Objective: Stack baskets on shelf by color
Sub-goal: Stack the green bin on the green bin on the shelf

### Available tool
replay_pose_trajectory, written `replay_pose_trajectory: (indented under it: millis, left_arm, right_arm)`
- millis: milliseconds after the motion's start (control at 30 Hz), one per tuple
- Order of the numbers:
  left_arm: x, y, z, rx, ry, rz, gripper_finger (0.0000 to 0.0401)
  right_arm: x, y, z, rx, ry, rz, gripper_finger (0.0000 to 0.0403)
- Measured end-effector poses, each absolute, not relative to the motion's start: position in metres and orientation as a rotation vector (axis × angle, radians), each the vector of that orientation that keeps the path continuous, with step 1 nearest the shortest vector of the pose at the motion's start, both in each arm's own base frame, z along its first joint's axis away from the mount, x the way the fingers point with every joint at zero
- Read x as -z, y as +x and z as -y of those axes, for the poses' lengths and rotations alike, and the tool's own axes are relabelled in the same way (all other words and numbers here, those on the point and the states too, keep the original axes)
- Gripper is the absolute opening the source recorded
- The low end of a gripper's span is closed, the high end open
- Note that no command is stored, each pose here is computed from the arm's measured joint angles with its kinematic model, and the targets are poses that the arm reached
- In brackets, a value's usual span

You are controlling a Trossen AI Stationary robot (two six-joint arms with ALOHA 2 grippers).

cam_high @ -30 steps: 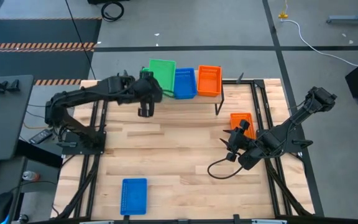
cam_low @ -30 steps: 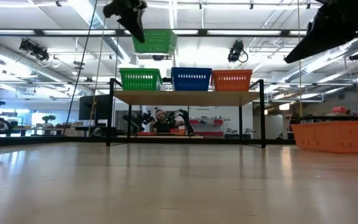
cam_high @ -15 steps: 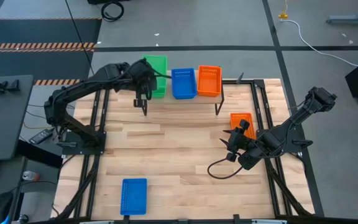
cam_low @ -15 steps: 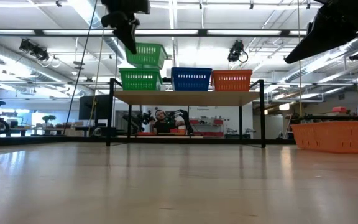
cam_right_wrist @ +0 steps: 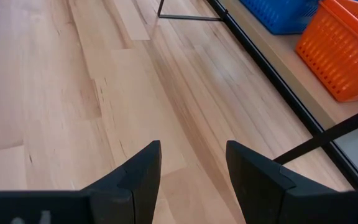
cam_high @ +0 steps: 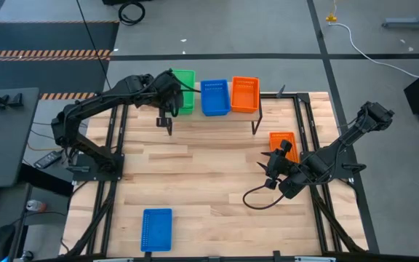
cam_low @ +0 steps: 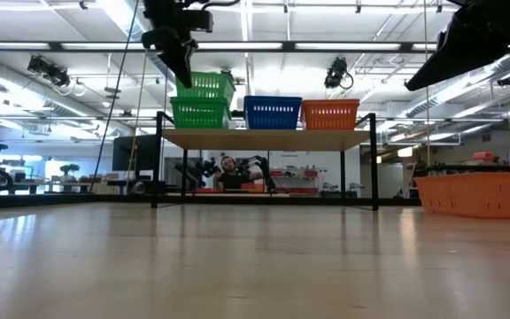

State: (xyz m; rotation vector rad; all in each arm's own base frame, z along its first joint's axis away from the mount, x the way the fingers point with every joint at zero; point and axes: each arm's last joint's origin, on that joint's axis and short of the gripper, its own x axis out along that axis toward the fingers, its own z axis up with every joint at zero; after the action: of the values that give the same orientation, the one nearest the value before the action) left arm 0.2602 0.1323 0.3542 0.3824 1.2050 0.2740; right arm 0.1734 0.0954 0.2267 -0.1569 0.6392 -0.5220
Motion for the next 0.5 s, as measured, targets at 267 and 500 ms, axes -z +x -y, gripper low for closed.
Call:
replay_pose_trajectory:
  millis: [267,500]
  left_arm:
    - [-0.3542,0.2602,-0.1322,-0.301,0.337,-1.195,0.0044]
    - [-0.3554,0.263,-0.1318,-0.302,0.321,-1.159,0.0078]
  right_arm:
    - [-0.2267,0.1734,-0.0954,0.522,-0.157,-0.639,0.0187]
    - [-0.2267,0.1734,-0.0954,0.522,-0.157,-0.639,0.0187]
